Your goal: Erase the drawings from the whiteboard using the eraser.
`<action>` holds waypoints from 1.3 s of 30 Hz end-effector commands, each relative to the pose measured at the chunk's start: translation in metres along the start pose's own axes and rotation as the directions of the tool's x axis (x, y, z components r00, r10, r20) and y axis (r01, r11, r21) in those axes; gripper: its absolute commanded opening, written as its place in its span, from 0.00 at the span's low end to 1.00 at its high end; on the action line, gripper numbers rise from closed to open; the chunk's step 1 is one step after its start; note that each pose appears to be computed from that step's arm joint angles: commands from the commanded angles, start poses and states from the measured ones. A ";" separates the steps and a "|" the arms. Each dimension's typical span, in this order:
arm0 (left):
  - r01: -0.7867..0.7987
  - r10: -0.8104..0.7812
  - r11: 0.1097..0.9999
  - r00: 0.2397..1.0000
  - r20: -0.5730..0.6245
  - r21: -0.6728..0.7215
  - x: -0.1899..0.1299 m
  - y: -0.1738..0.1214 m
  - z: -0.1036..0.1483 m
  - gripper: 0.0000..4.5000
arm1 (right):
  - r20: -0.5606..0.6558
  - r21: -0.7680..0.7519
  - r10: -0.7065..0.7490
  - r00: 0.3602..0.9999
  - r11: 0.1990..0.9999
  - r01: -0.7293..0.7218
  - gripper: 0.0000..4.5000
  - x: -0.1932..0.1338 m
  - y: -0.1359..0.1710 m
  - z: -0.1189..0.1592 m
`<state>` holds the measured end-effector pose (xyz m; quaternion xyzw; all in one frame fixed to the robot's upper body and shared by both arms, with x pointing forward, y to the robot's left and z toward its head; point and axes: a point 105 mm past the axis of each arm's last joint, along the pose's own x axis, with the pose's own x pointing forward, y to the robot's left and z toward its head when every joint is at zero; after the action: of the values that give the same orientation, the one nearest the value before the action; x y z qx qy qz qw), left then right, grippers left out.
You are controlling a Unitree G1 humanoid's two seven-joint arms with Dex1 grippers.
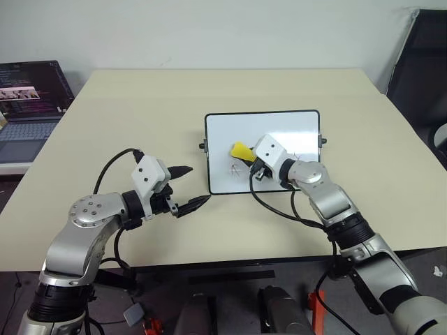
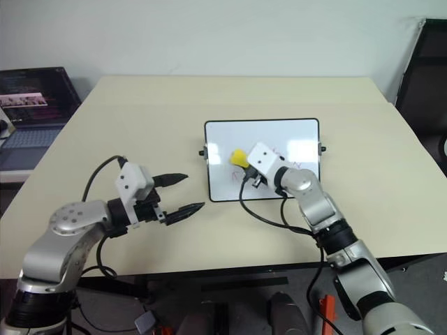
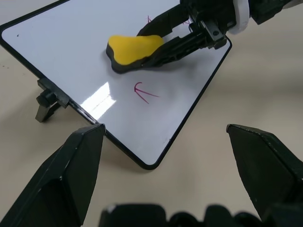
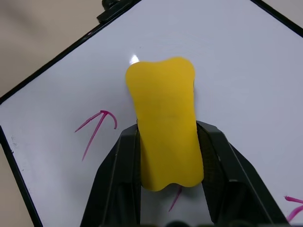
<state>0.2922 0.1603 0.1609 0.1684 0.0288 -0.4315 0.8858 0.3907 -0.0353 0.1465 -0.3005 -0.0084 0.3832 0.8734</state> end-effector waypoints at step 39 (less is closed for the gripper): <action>0.049 -0.049 0.999 0.999 0.014 0.012 -0.009 0.041 0.011 1.00 | 0.312 0.192 0.111 0.944 0.965 -0.177 0.28 -0.151 -0.061 0.067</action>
<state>0.3196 0.1981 0.1671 0.1668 0.0620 -0.4355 0.8824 0.3180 -0.1307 0.2420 -0.1417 -0.0393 0.4784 0.8658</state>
